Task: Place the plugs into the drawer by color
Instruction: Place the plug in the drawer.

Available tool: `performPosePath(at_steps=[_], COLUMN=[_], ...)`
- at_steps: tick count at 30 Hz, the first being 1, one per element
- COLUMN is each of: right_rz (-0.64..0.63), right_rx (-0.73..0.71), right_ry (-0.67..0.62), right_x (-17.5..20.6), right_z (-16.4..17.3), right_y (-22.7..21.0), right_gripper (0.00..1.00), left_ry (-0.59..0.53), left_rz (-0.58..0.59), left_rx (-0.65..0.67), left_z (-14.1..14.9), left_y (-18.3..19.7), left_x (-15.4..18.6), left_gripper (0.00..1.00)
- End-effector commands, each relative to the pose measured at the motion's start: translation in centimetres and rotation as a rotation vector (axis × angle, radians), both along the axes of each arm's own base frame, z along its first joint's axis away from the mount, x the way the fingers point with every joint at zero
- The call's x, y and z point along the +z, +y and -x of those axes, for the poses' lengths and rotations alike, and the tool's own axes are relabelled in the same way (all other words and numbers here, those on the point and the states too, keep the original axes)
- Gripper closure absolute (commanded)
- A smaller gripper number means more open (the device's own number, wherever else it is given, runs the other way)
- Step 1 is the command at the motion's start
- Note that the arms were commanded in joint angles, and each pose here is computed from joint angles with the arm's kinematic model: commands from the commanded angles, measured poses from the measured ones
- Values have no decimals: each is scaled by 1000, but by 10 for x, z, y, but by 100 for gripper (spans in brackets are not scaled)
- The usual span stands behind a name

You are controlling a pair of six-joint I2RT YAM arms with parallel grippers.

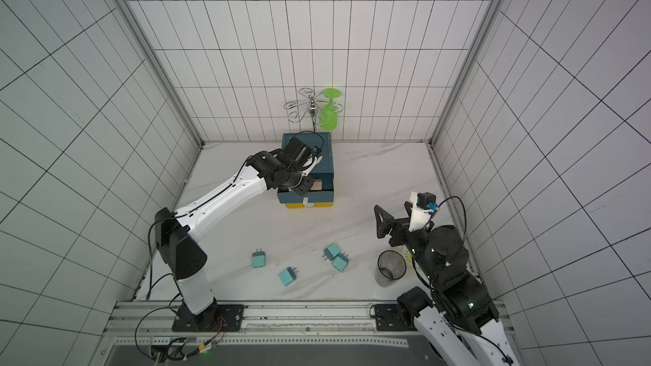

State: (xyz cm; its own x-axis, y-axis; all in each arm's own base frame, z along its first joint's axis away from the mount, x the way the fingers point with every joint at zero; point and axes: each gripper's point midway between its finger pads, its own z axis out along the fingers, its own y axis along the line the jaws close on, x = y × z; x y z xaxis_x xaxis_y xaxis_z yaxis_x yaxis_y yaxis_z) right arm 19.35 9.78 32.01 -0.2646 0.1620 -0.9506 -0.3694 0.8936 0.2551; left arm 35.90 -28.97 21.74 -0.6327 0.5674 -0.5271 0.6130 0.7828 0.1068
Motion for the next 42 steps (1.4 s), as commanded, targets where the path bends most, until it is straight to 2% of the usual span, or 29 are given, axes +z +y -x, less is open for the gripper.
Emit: performPosePath(at_steps=[1, 2, 5, 11, 14, 23, 26, 32, 42], right_rz=[-8, -8, -7, -8, -7, -2, -1, 1, 6], right_rx=[-6, -8, -4, -5, -7, -11, -13, -17, -19], right_ry=[-7, -8, -6, -10, -9, -6, -5, -4, 4], right_x=[1, 1, 1, 1, 1, 0, 0, -1, -3], right_z=[-3, -3, -3, -2, -3, -4, -4, -5, -7], right_y=[0, 0, 1, 0, 0, 0, 0, -1, 0], right_gripper=[1, 1, 1, 1, 1, 1, 1, 1, 1], left_ry=[14, 19, 18, 32, 41, 15, 11, -1, -12], left_rz=[-49, -45, -41, -46, -42, -39, -33, -37, 40], left_rx=[95, 106, 111, 104, 106, 127, 135, 146, 156], left_z=[-18, -18, -18, -21, -24, -25, -24, -26, -24], left_y=[10, 10, 11, 10, 8, 12, 13, 14, 8], left_x=[-28, -29, -32, -42, -43, -29, -25, -24, -9], left_gripper=[85, 84, 71, 69, 60, 56, 50, 47, 37])
